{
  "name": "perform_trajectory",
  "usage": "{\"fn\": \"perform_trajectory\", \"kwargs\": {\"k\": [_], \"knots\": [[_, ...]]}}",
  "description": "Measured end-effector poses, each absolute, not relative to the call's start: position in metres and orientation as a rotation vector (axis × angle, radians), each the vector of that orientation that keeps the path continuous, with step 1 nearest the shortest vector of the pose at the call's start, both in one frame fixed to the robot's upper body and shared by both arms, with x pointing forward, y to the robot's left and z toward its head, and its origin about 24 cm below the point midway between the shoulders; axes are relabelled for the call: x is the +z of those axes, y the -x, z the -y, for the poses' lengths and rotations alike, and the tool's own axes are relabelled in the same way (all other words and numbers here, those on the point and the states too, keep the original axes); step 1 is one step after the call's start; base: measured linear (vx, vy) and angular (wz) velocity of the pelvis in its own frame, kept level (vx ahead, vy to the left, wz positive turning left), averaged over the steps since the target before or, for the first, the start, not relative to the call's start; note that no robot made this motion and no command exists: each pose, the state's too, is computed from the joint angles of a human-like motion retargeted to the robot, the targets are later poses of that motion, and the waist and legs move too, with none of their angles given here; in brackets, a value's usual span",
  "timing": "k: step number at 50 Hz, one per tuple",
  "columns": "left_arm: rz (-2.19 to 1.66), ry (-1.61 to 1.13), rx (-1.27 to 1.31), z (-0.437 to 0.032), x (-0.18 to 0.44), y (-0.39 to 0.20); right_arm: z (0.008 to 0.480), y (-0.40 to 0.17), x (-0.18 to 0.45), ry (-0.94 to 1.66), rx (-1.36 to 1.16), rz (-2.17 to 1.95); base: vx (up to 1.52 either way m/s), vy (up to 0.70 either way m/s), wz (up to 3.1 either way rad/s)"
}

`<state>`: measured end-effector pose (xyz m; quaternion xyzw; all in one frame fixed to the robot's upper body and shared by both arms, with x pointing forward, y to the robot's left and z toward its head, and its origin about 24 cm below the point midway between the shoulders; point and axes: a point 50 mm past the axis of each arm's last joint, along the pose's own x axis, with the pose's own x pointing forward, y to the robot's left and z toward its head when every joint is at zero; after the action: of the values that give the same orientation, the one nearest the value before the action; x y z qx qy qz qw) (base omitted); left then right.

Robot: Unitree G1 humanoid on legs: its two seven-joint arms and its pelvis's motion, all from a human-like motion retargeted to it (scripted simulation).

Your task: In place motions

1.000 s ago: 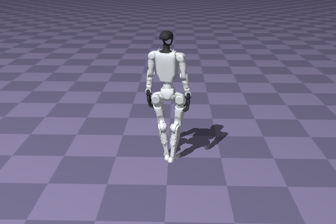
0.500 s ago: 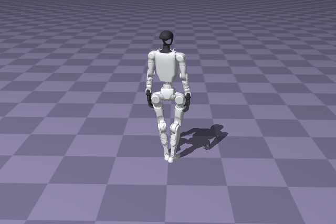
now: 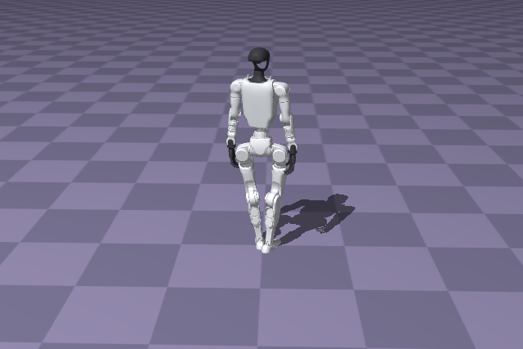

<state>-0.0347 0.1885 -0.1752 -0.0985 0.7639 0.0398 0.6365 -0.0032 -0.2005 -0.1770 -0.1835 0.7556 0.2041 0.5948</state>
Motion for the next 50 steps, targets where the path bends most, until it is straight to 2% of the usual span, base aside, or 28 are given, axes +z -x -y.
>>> {"fn": "perform_trajectory", "kwargs": {"k": [50], "knots": [[-1.744,0.232,0.085,-0.1866,-0.1753,0.0342,0.2016,0.0024,-0.1769,0.433,0.475,-1.754,0.00,0.00,0.00]]}}
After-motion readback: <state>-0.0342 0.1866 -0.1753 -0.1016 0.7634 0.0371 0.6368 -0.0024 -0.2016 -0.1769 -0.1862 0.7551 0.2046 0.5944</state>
